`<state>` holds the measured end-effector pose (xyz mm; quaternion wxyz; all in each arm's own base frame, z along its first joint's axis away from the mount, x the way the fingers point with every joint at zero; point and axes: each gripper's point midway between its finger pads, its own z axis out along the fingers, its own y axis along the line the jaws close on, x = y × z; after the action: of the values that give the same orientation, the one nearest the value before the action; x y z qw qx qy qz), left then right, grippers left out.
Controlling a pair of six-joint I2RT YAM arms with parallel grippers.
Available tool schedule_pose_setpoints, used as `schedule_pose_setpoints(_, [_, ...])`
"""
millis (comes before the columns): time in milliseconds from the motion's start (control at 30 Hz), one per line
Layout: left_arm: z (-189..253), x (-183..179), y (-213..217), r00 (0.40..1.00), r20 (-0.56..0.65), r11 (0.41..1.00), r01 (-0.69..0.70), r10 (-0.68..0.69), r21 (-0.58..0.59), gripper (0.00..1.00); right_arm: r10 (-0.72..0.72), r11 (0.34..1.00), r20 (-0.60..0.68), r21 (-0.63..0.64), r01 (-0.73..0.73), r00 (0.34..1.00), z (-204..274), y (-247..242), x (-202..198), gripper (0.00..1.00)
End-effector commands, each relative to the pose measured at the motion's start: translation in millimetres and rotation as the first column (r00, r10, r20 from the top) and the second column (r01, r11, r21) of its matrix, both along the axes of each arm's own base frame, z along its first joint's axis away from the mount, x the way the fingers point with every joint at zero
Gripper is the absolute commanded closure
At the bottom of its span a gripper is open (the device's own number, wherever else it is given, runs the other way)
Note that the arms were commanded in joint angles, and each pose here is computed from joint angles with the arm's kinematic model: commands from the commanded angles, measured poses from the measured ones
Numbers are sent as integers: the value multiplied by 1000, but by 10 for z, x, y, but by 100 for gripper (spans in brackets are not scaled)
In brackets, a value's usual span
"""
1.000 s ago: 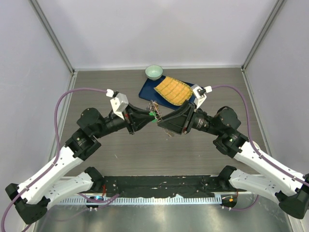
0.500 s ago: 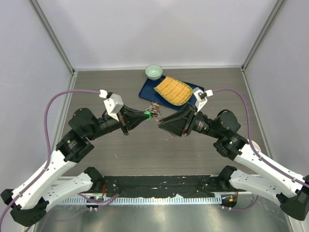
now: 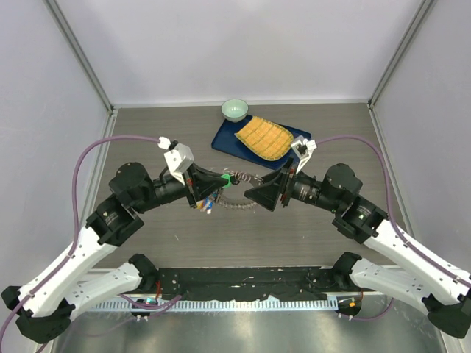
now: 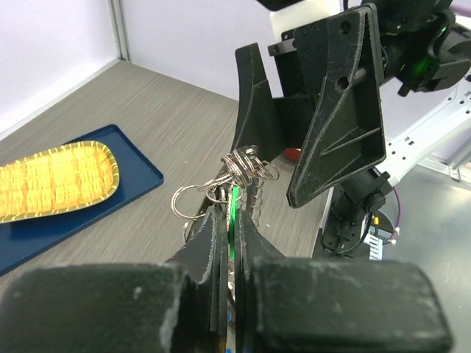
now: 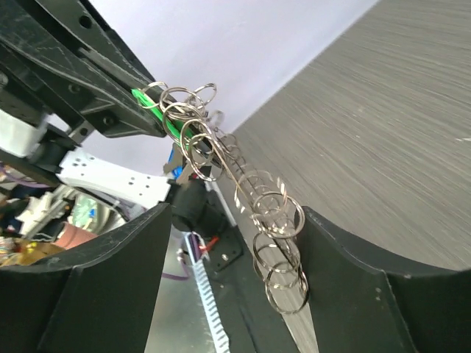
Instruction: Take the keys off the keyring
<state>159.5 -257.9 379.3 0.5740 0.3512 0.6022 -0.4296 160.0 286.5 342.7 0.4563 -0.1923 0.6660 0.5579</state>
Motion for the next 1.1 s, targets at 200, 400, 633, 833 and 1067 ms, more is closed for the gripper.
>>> schedule_pose_setpoints(200, [228,-31,-46,994,96,998,49,-51,27,100,-102,969,223,-197,148,970,236,-313,153,27])
schedule_pose_setpoints(400, [-58,-94,-29,984,123,978,105,-128,178,100,2,941,398,-311,133,917,430,-256,237,27])
schedule_pose_setpoints(633, [-220,-286,-46,941,202,946,221,-271,239,100,246,898,412,-439,-45,877,304,-34,125,28])
schedule_pose_setpoints(833, [-198,-373,-53,914,249,936,264,-320,234,100,444,849,377,-468,-247,813,55,77,-161,41])
schedule_pose_setpoints(1067, [-230,-362,-79,909,234,922,282,-346,267,100,517,821,382,-475,-318,766,-112,105,-268,45])
